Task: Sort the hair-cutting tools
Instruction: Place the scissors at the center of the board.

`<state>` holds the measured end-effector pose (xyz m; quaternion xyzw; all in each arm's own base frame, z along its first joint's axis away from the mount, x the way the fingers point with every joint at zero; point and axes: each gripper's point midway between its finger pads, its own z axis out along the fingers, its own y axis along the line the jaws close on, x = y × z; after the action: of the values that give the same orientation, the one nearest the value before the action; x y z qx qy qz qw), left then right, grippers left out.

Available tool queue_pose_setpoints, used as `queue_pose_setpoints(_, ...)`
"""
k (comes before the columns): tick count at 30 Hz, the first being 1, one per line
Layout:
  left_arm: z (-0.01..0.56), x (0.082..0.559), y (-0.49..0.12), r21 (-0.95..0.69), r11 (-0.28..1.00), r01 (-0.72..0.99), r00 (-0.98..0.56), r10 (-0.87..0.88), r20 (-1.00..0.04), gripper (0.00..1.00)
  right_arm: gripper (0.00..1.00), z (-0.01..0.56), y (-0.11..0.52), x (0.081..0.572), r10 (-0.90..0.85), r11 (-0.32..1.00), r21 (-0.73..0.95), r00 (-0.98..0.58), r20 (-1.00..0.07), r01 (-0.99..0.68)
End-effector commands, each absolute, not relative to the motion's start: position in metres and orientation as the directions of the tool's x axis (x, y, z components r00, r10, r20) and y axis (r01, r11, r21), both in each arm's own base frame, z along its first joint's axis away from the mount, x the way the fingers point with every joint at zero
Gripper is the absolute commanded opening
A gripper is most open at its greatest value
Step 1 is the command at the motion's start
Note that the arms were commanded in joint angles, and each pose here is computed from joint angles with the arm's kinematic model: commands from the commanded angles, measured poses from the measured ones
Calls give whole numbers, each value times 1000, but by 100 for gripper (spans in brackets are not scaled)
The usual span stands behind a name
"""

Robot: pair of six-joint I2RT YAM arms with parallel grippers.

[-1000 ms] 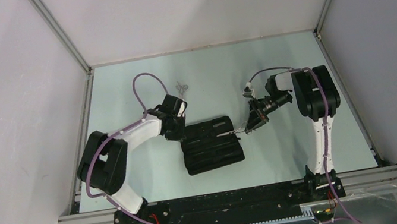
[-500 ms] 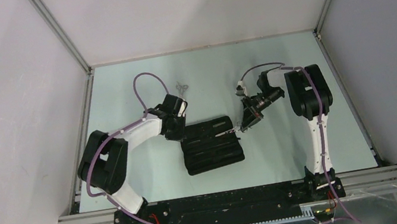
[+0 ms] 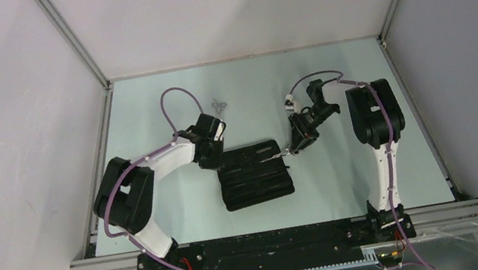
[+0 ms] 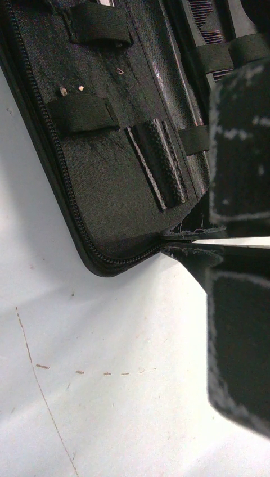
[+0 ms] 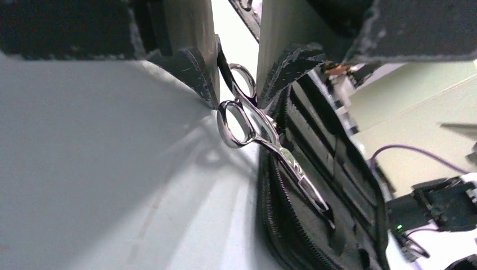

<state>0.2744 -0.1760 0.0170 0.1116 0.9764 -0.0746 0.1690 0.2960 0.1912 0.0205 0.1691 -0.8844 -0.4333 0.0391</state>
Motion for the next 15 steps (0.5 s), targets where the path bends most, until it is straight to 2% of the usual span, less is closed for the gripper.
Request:
queue_pose_setpoints(1, 6, 271, -197, -157, 944, 290, -912, 223, -344, 0, 35, 25, 167, 325, -248, 710, 640, -955, -163, -294)
queue_pose_setpoints(4, 5, 271, -196, -155, 945, 287, -914, 221, -340, 0, 37, 27, 156, 329, -220, 764, 575, -956, -196, -294)
queue_pose_setpoints(10, 7, 272, -196, -156, 946, 284, -913, 217, -346, 0, 50, 35, 142, 329, -194, 847, 445, -949, -250, -290)
queue_pose_setpoints(15, 8, 271, -196, -156, 947, 282, -913, 214, -347, 0, 51, 35, 138, 330, -192, 893, 346, -940, -282, -286)
